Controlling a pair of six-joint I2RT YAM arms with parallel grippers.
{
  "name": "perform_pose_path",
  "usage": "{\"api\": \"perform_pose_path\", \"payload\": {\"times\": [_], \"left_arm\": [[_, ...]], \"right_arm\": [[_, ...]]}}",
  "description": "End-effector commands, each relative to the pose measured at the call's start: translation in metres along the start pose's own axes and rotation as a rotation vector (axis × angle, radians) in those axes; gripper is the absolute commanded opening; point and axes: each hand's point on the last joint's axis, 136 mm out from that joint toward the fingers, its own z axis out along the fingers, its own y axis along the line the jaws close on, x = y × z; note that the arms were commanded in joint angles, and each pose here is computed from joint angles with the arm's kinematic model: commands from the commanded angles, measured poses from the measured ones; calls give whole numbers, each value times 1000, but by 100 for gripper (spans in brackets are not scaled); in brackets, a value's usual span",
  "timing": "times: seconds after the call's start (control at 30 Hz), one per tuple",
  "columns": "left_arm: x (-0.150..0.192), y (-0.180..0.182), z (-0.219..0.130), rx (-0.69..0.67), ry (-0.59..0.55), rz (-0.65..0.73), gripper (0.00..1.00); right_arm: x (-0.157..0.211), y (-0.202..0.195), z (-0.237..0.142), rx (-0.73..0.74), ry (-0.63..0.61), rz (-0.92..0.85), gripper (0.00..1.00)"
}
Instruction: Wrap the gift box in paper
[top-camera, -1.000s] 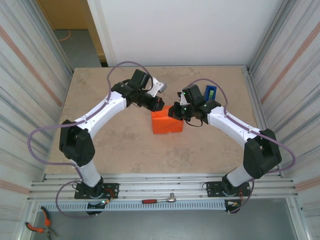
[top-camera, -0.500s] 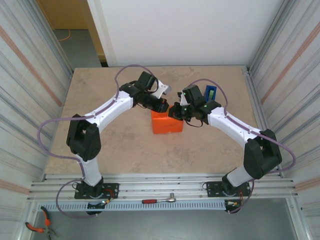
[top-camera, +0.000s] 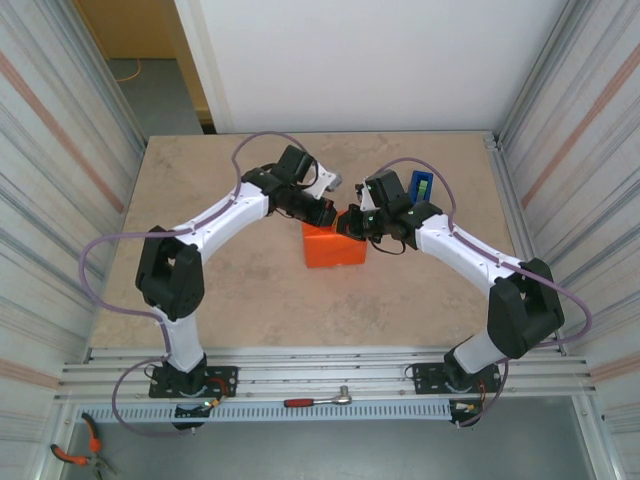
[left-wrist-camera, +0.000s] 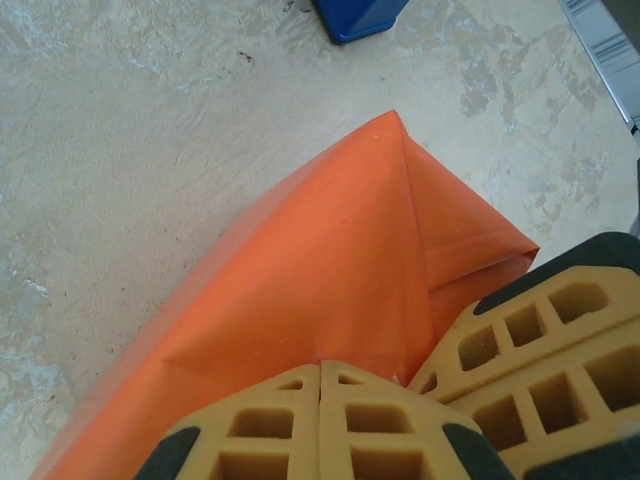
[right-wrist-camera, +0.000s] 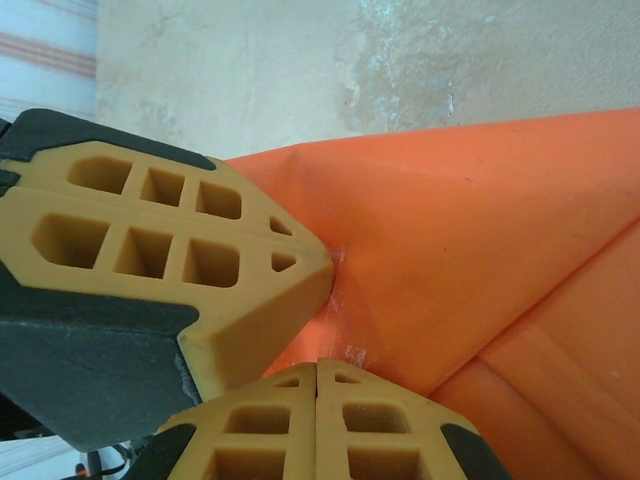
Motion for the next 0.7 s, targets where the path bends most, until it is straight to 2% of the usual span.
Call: {"api": "perform_pose_path", "payload": {"times": [0.0, 0.27, 0.67], "left_arm": [[-5, -1, 2, -6, 6, 14, 0], [-28, -16, -12, 32, -52, 34, 0], [1, 3, 19, 16, 21, -23, 0]], "right_arm": [[46, -50, 16, 168, 147, 64, 0], [48, -52, 17, 171, 148, 70, 0], [47, -51, 18, 163, 148, 74, 0]]}}
